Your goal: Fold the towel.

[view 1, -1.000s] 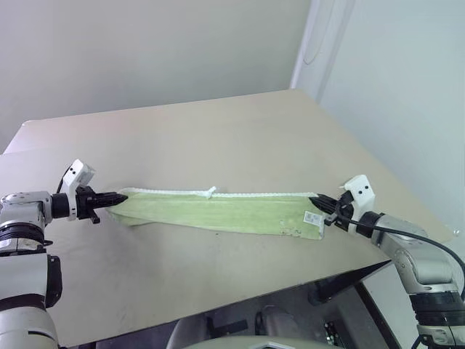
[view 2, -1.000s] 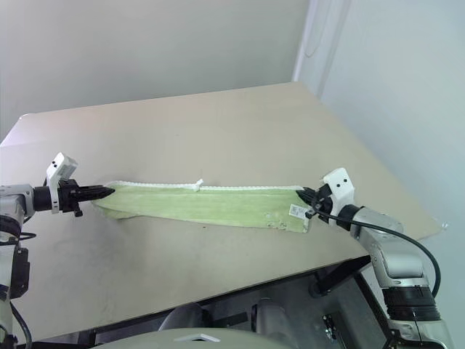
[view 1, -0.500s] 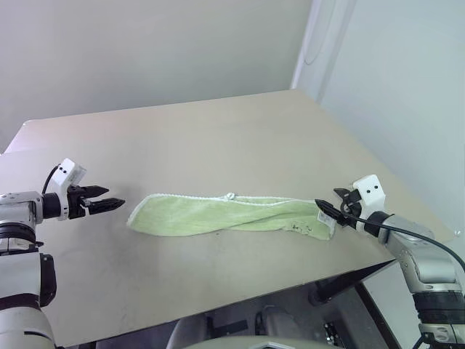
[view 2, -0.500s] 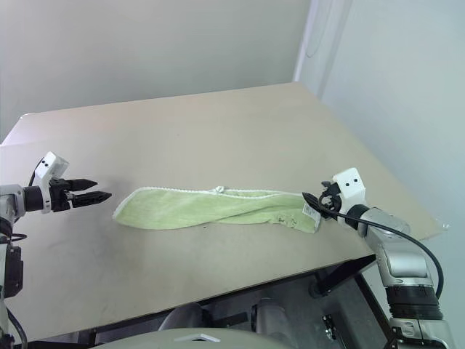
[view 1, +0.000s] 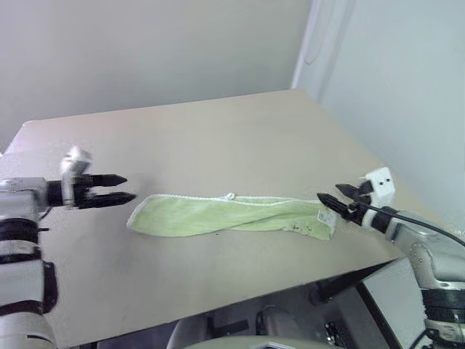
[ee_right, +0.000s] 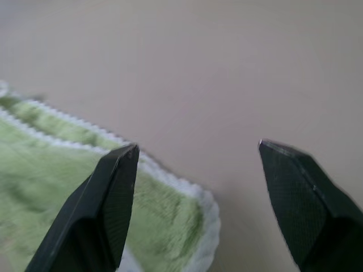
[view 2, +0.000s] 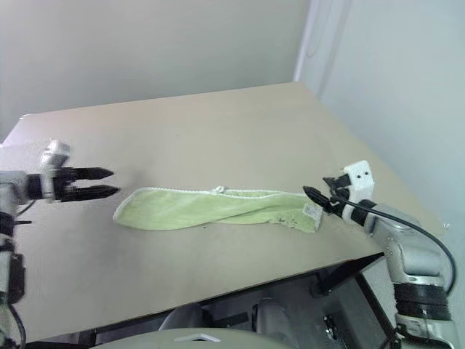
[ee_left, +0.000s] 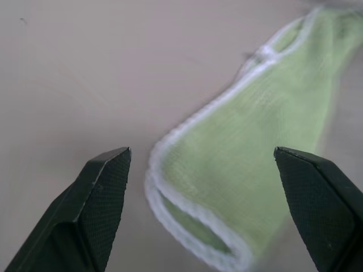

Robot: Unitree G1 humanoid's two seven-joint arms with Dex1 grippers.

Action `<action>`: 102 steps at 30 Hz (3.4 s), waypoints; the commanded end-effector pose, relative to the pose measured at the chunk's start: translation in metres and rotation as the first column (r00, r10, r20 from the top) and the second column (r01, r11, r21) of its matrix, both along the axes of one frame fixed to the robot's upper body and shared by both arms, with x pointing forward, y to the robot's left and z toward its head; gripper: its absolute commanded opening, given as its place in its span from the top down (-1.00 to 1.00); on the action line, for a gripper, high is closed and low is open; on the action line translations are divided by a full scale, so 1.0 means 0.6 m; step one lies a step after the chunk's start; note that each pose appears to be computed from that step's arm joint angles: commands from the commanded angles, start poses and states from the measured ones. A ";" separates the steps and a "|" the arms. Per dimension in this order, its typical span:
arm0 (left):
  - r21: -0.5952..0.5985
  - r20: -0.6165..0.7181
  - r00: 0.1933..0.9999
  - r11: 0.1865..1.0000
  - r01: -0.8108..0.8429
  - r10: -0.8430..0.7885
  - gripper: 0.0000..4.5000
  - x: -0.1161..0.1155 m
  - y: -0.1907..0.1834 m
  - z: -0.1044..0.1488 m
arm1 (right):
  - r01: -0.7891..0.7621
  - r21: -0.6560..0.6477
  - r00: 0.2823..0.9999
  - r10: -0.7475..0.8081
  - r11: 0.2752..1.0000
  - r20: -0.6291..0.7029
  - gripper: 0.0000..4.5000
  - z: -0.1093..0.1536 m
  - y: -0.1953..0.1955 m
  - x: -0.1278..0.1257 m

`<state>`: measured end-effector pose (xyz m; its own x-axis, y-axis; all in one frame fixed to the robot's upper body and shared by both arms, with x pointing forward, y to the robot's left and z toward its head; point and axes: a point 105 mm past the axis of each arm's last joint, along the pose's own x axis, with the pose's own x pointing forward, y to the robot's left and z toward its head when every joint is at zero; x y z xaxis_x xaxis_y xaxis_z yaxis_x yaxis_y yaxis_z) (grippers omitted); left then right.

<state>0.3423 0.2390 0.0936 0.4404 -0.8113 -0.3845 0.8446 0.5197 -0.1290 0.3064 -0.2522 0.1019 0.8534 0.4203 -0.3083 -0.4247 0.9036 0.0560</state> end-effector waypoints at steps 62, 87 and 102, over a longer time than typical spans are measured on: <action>0.020 0.042 0.990 0.991 0.135 -0.136 -0.89 0.012 -0.093 0.000 | -0.129 -0.450 0.991 0.103 0.884 -0.082 -0.56 -0.075 0.009 -0.088; 0.054 0.050 0.995 0.995 0.087 -0.090 -0.89 0.021 -0.081 -0.009 | -0.277 -0.629 0.953 0.290 0.726 -0.086 1.00 -0.019 -0.028 -0.094; 0.020 0.064 0.998 1.000 0.001 -0.003 -0.89 0.053 -0.074 0.011 | -0.320 -0.804 0.927 0.343 0.501 -0.155 1.00 -0.002 -0.055 -0.086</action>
<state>0.3652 0.1977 0.0795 0.4403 -0.7914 -0.4240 0.8491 0.5206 -0.0900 0.2440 -0.2956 0.0812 0.6719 0.2408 -0.7004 -0.7253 0.4057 -0.5562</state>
